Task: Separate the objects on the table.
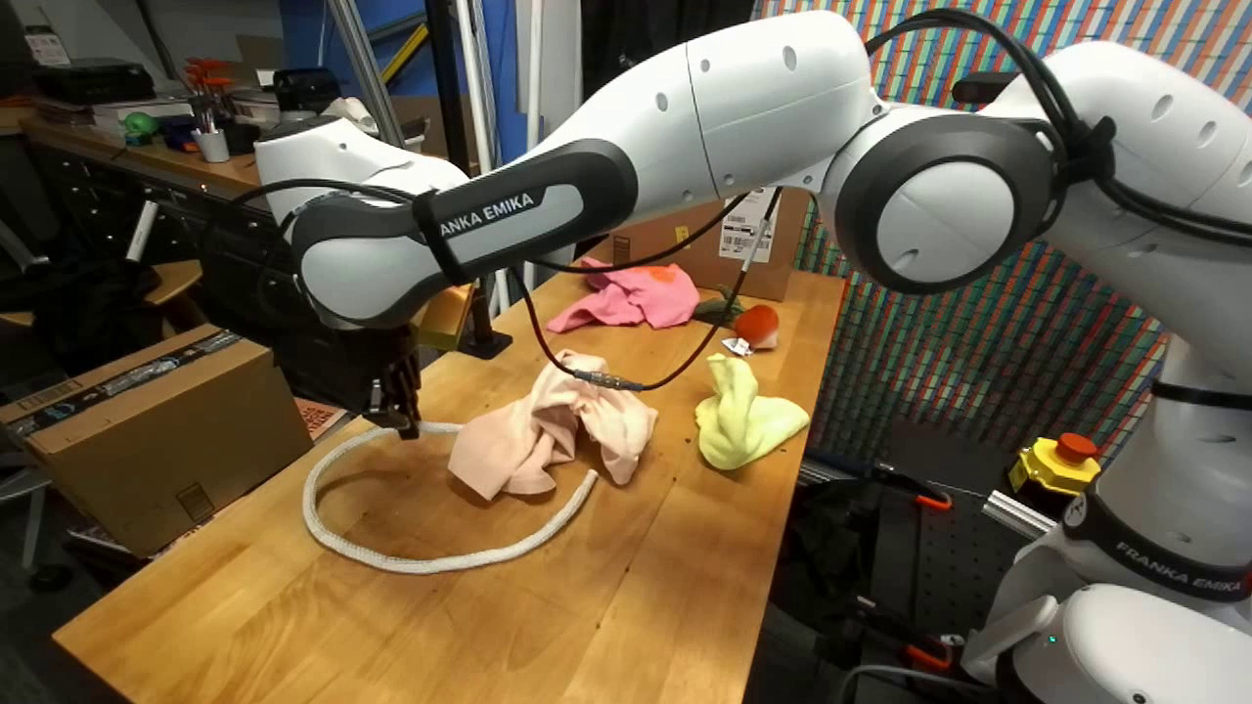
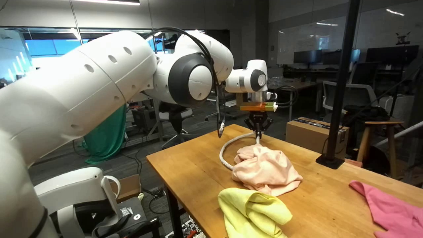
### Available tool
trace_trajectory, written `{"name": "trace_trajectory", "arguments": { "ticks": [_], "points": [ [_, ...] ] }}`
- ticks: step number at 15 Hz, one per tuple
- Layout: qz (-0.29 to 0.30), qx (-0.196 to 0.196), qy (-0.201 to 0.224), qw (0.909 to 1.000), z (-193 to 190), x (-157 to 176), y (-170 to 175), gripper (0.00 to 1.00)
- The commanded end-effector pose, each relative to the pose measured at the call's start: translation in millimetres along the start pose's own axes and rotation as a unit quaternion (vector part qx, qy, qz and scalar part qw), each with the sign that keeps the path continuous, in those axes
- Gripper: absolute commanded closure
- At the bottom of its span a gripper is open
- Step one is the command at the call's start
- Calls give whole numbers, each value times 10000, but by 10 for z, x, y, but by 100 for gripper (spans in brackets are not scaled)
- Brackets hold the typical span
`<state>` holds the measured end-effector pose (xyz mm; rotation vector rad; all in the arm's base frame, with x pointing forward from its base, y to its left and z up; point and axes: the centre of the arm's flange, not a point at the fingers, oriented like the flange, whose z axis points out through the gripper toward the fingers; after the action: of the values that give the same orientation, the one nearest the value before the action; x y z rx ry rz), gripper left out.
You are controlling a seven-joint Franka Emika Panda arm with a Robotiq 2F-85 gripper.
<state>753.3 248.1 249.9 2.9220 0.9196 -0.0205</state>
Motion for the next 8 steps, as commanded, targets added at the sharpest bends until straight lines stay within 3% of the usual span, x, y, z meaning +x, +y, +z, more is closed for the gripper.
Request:
{"name": "trace_trajectory", "arguments": {
  "ticks": [1,8],
  "points": [
    [-91,-219,66,9997,-190,-30,-223,85],
    [-424,-237,173,9987,-314,93,-663,85]
  ]
}}
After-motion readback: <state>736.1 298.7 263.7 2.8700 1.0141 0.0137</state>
